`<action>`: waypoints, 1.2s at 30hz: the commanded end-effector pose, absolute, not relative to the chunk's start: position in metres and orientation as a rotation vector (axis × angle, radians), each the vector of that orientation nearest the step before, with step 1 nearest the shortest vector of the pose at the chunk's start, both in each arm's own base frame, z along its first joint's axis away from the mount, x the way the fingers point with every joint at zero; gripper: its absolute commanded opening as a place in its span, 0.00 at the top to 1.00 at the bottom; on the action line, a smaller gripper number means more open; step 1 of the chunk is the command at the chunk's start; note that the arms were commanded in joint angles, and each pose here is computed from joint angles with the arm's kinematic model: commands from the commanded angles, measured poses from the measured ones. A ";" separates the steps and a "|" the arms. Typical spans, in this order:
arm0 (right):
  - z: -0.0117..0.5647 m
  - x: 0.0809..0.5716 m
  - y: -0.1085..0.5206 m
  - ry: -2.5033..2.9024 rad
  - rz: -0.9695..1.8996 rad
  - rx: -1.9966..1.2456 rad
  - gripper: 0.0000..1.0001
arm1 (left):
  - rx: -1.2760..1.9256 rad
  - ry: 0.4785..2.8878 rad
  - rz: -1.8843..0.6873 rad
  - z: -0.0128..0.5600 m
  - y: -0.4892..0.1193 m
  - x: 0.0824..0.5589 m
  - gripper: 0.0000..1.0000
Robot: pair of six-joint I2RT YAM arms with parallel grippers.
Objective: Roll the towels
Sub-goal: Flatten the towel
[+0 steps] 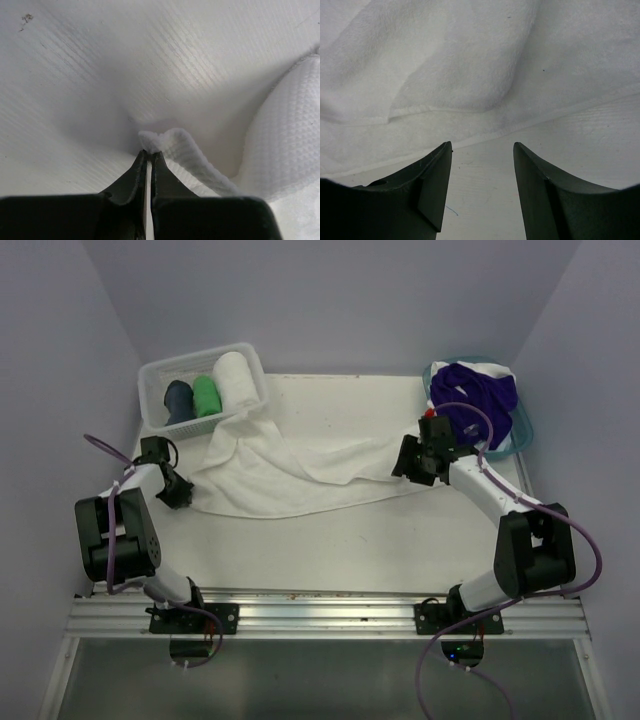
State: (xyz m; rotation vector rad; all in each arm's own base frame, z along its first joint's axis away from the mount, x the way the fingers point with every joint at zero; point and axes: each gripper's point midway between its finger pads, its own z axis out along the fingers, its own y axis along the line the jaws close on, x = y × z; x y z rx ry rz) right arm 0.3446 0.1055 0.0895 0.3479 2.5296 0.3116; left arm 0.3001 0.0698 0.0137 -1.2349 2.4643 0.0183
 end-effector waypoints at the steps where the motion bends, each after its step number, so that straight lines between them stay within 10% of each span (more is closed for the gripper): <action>1: 0.098 0.343 0.101 2.505 0.301 0.331 0.44 | -1.256 2.451 0.037 0.009 0.075 0.304 1.00; 16: 0.098 0.343 0.097 2.503 0.271 0.341 0.44 | -1.266 2.338 -0.013 0.052 0.064 0.275 1.00; 22: 0.097 0.342 0.099 2.510 0.278 0.332 0.44 | -1.234 2.324 -0.106 0.038 0.053 0.276 0.36; 36: 0.102 0.342 0.100 2.496 0.293 0.325 0.44 | -1.221 2.157 -0.038 0.037 0.073 0.289 0.33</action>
